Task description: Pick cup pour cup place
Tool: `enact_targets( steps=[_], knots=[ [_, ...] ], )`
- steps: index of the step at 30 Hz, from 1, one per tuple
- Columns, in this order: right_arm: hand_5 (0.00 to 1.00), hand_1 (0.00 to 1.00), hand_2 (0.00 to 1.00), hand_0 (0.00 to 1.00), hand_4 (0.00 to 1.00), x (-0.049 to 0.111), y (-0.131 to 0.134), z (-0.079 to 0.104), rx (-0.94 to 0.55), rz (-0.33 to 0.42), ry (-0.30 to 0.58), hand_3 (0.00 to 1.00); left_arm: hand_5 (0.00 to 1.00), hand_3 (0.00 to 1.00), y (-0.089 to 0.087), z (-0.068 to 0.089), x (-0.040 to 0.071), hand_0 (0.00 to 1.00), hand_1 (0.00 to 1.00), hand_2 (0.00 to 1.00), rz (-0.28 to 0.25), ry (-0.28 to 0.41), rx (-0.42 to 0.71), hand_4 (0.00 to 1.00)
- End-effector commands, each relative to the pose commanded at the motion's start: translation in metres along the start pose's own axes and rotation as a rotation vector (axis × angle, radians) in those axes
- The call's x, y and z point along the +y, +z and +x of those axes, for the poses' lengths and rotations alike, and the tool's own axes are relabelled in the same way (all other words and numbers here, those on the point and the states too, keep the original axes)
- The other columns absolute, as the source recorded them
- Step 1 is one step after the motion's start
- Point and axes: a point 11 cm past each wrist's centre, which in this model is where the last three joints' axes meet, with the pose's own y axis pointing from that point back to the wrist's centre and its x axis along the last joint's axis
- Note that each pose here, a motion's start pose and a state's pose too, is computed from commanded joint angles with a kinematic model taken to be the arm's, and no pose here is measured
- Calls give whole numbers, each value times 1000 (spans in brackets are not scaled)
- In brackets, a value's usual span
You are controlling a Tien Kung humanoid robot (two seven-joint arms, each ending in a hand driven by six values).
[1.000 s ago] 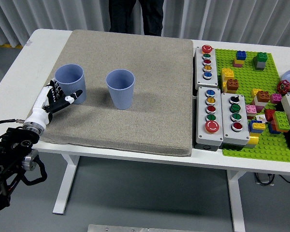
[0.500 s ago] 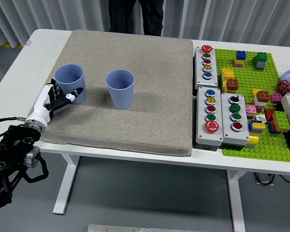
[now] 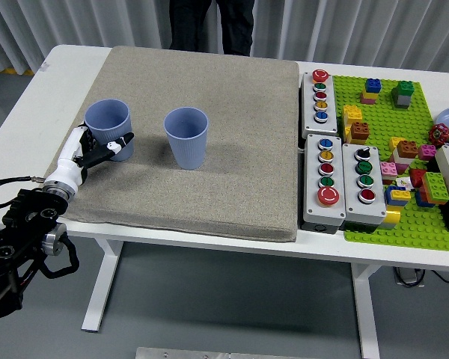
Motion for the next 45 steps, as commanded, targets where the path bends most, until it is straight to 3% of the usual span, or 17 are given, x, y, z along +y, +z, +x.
enact_targets(
  steps=[9, 10, 15, 16, 21, 22, 27, 28, 33, 34, 45],
  knots=[
    [526, 677, 675, 718, 199, 0, 0, 0, 2, -1, 0, 637, 293, 998, 0, -1, 0, 991, 951, 998, 0, 9, -8, 914],
    [528, 677, 676, 718, 199, 0, 0, 0, 3, 0, 0, 637, 292, 998, 0, -1, 0, 922, 880, 986, -2, 10, -13, 910],
    [528, 677, 676, 718, 199, 0, -2, 0, 3, 2, -1, 637, 292, 998, 2, -3, 0, 922, 880, 986, -8, 9, -31, 910],
    [527, 677, 676, 718, 199, 0, -2, -1, 4, 3, -1, 637, 294, 894, 1, -3, 0, 786, 750, 873, -8, 11, -29, 911],
    [527, 677, 676, 718, 199, 0, -2, -1, 3, 3, -2, 637, 294, 894, -1, -3, 0, 786, 750, 873, -4, 19, -28, 911],
    [526, 677, 676, 718, 198, 0, -2, -1, 4, 3, -2, 637, 271, 708, -1, -3, 1, 615, 638, 755, -4, 22, -28, 898],
    [526, 677, 676, 718, 198, 0, -2, -1, 6, 3, -3, 637, 271, 708, -2, -1, 1, 615, 638, 755, -11, 60, -20, 898],
    [520, 677, 676, 718, 196, 0, -2, -1, 6, 3, -3, 637, 213, 588, -2, -1, 1, 569, 563, 630, -13, 66, -18, 852],
    [520, 677, 676, 718, 196, 0, -2, -1, 9, 1, -2, 637, 213, 588, -3, -1, 3, 569, 563, 630, -25, 101, -5, 852],
    [515, 678, 676, 718, 193, 0, -1, -1, 9, 1, -2, 636, 210, 533, -4, -1, 3, 544, 510, 537, -26, 104, -3, 850],
    [510, 677, 676, 718, 190, 0, 0, 0, 15, -1, -2, 636, 219, 524, -4, -3, 6, 537, 501, 534, -36, 113, 1, 853]
  ],
)
